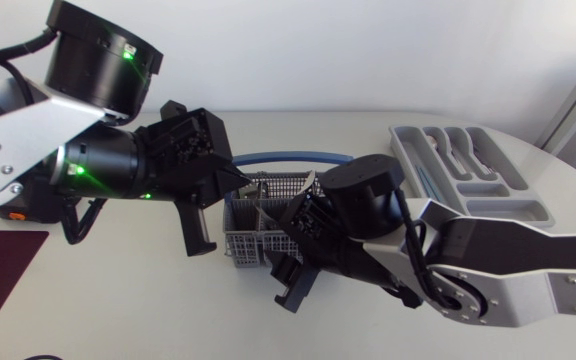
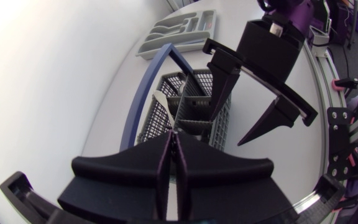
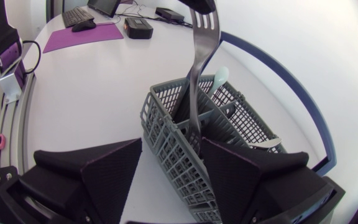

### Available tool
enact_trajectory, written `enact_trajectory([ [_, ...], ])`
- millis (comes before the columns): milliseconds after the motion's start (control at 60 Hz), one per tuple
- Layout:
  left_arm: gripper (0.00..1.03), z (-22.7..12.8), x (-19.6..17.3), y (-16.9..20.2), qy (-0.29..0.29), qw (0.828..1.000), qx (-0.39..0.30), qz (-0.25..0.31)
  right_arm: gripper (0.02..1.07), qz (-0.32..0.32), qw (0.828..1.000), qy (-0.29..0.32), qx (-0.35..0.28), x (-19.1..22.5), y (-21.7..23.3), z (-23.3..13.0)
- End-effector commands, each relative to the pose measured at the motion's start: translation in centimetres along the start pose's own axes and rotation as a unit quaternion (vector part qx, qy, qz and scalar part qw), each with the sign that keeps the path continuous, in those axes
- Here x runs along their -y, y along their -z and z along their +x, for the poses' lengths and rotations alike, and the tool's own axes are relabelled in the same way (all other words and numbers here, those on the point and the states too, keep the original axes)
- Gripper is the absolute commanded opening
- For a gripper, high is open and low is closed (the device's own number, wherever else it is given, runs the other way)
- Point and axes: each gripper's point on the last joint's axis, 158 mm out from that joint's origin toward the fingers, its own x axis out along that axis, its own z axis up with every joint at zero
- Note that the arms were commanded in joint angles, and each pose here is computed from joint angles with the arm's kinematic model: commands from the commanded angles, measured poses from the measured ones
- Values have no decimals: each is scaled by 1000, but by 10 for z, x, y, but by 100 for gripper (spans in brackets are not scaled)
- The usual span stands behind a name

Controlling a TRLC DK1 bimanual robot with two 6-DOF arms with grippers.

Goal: Unload the cutlery basket into the drawer organizer.

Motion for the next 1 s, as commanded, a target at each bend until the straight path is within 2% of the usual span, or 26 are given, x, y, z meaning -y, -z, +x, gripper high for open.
enact_trajectory([
  [0,4,-17,-13,-17,-13,999,23,20,72,-6,1000,6,-3,3,6,-3],
  [250,4,-24,-17,-17,-9,999,19,27,72,-6,1000,7,-2,3,7,-3],
  [567,4,-50,-30,-28,-26,999,41,16,72,-16,999,35,34,17,-20,-17],
  [767,4,-61,-35,-29,-40,997,53,-38,72,-30,996,69,57,30,-40,-26],
  [983,4,-70,-36,-26,-53,990,70,-107,72,-59,991,88,79,23,-64,-35],
])
